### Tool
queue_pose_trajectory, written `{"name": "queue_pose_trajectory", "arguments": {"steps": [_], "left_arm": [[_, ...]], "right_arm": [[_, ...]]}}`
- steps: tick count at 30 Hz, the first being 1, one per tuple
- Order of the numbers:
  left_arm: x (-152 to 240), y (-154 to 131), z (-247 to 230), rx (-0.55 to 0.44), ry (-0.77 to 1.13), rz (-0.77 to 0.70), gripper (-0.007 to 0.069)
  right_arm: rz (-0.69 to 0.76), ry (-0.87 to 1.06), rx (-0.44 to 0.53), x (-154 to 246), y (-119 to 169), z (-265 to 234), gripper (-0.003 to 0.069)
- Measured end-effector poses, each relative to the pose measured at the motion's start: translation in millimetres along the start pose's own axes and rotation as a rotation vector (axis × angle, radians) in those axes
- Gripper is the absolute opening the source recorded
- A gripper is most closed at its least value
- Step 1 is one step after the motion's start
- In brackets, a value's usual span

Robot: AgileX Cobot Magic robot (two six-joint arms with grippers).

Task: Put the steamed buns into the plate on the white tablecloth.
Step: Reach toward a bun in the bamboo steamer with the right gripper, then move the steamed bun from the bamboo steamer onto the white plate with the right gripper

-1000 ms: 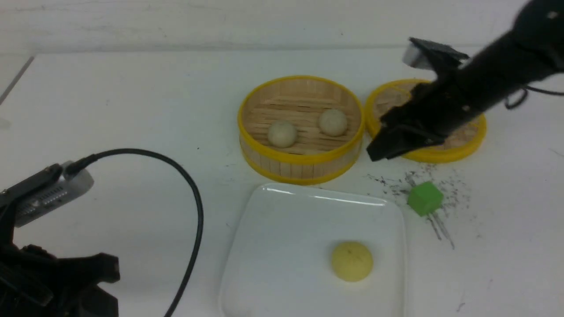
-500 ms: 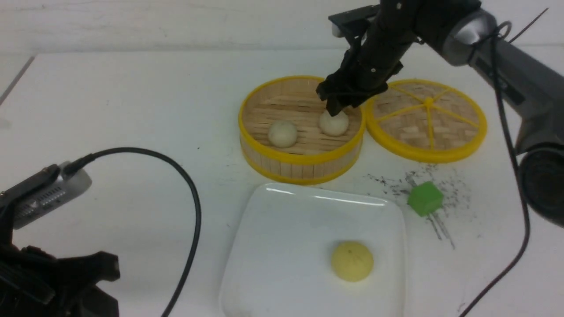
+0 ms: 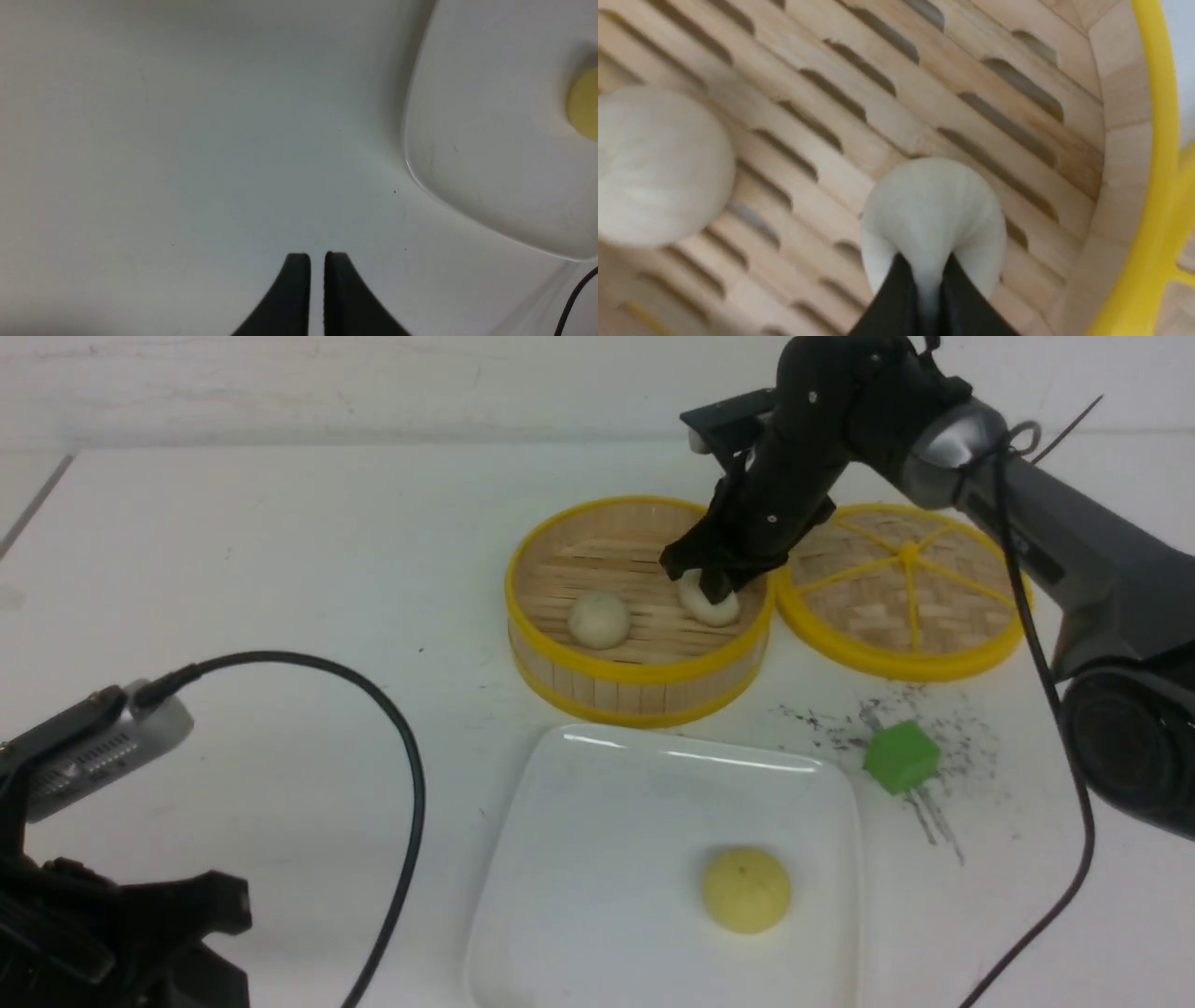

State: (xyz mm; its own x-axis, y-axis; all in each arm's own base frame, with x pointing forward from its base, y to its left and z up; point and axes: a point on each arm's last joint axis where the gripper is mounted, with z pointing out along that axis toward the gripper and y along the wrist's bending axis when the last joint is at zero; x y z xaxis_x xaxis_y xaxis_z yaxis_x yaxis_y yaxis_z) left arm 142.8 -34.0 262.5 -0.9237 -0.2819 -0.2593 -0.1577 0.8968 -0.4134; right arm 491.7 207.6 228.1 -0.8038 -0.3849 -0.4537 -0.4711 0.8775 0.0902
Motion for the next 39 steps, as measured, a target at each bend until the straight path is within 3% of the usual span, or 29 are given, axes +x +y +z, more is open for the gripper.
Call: {"name": "queue_pose_trajectory", "arguments": {"steps": [8, 12, 15, 21, 22, 29, 34, 39], "left_arm": [[-1, 1, 0, -0.011, -0.008, 0.007, 0.0088], [-1, 1, 0, -0.014, -0.013, 0.009, 0.0091], [-2, 2, 0, -0.021, -0.018, 0.014, 0.0094], [-3, 2, 0, -0.026, -0.031, 0.018, 0.0102], [-4, 2, 0, -0.026, -0.040, 0.019, 0.0104], [-6, 3, 0, -0.030, -0.062, 0.024, 0.0108], [-7, 3, 0, -0.034, -0.069, 0.027, 0.0111], [-7, 3, 0, -0.034, -0.071, 0.027, 0.0134]], "right_arm": [[0.015, -0.123, -0.036, -10, 18, -108, 0.0022], [0.070, -0.132, -0.169, 8, 37, -157, 0.0023], [0.101, -0.057, -0.245, 34, 47, -163, 0.0023], [0.078, 0.196, -0.292, 108, 64, -134, 0.0032], [0.069, 0.206, -0.277, 125, 66, -118, 0.0041], [0.083, 0.115, -0.154, 148, 52, -68, 0.0097], [0.095, 0.108, -0.128, 153, 48, -47, 0.0198], [0.106, 0.132, -0.127, 155, 47, -39, 0.0409]]}}
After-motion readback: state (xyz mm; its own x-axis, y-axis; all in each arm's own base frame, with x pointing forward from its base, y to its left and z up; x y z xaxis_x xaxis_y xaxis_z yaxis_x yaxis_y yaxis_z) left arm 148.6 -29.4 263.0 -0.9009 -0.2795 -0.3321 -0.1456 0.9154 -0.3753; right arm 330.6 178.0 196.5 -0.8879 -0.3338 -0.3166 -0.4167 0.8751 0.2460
